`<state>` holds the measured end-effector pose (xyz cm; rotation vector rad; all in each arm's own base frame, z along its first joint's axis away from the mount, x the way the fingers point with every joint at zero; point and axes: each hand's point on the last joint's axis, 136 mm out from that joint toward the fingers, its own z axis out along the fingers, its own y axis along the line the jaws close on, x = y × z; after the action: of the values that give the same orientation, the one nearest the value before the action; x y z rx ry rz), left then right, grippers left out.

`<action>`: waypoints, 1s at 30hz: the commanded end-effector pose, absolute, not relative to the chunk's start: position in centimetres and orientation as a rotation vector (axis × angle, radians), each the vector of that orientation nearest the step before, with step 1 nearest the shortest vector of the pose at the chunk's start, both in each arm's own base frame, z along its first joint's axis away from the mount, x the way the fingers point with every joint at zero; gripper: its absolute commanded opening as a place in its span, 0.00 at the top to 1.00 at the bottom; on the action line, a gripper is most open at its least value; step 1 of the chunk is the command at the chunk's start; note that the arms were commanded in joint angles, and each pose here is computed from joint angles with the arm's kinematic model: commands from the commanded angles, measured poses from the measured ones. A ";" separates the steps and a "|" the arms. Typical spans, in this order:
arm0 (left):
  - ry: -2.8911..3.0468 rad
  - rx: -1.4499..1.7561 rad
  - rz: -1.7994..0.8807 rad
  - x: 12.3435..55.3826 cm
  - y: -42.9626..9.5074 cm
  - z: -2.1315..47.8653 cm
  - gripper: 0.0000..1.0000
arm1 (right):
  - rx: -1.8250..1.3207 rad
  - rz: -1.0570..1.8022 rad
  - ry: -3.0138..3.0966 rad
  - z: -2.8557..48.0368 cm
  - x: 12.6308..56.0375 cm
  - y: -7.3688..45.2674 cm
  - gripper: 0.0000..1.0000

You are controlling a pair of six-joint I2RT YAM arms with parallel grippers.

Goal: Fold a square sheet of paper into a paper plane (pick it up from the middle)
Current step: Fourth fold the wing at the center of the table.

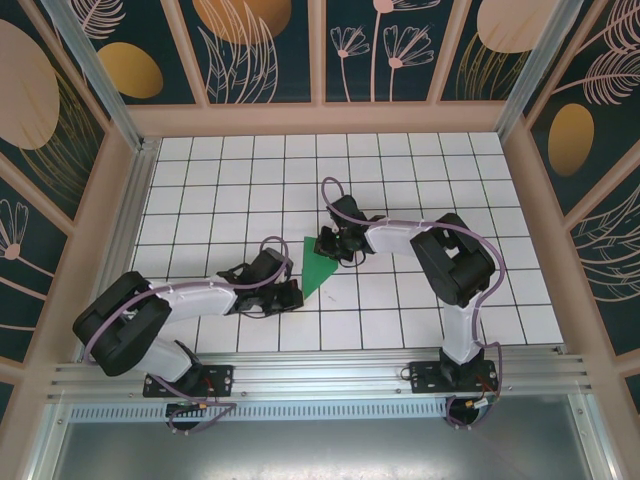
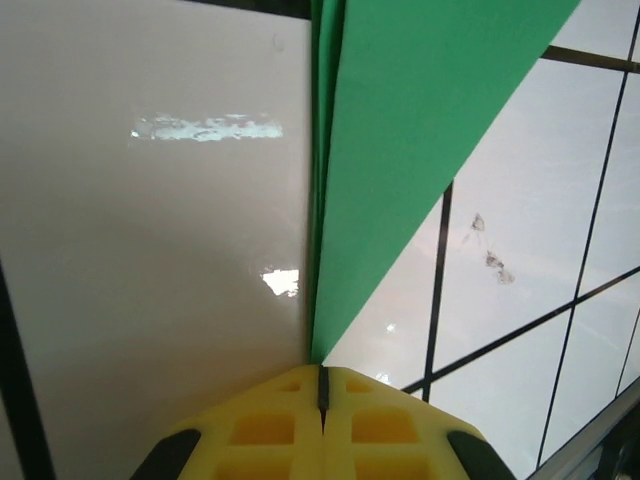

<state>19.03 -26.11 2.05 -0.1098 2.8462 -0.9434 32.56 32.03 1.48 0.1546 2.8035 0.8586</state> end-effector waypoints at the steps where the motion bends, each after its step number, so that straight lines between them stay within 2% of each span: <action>1: 2.735 -0.105 -1.003 21.2 -27.7 5.3 0.92 | 0.246 0.646 2.927 -3.1 31.0 29.1 0.84; 4: 2.623 -0.156 -1.043 23.7 -29.1 6.6 0.92 | 0.243 0.657 2.929 -3.2 31.0 29.3 0.84; 7: 2.603 -0.212 -1.003 25.3 -29.3 5.4 0.92 | 0.235 0.672 2.930 -3.2 30.9 29.5 0.84; 13: 2.649 -0.229 -0.929 26.6 -29.7 2.5 0.94 | 0.221 0.699 2.929 -3.0 31.0 29.7 0.84; 18: 2.705 -0.255 -0.865 26.0 -28.9 0.8 0.95 | 0.194 0.742 2.902 -2.0 31.3 30.0 0.84; 28: 2.780 -0.286 -0.814 24.0 -27.0 -1.3 0.99 | 0.021 0.920 2.671 6.8 34.2 31.5 0.77; 30: 2.782 -0.284 -0.819 23.9 -27.0 -1.4 1.00 | 0.011 0.937 2.650 7.4 33.8 31.7 0.83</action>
<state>25.58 -29.23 1.29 -0.2291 2.6850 -0.9332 33.34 31.82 4.33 0.0649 2.7379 0.9203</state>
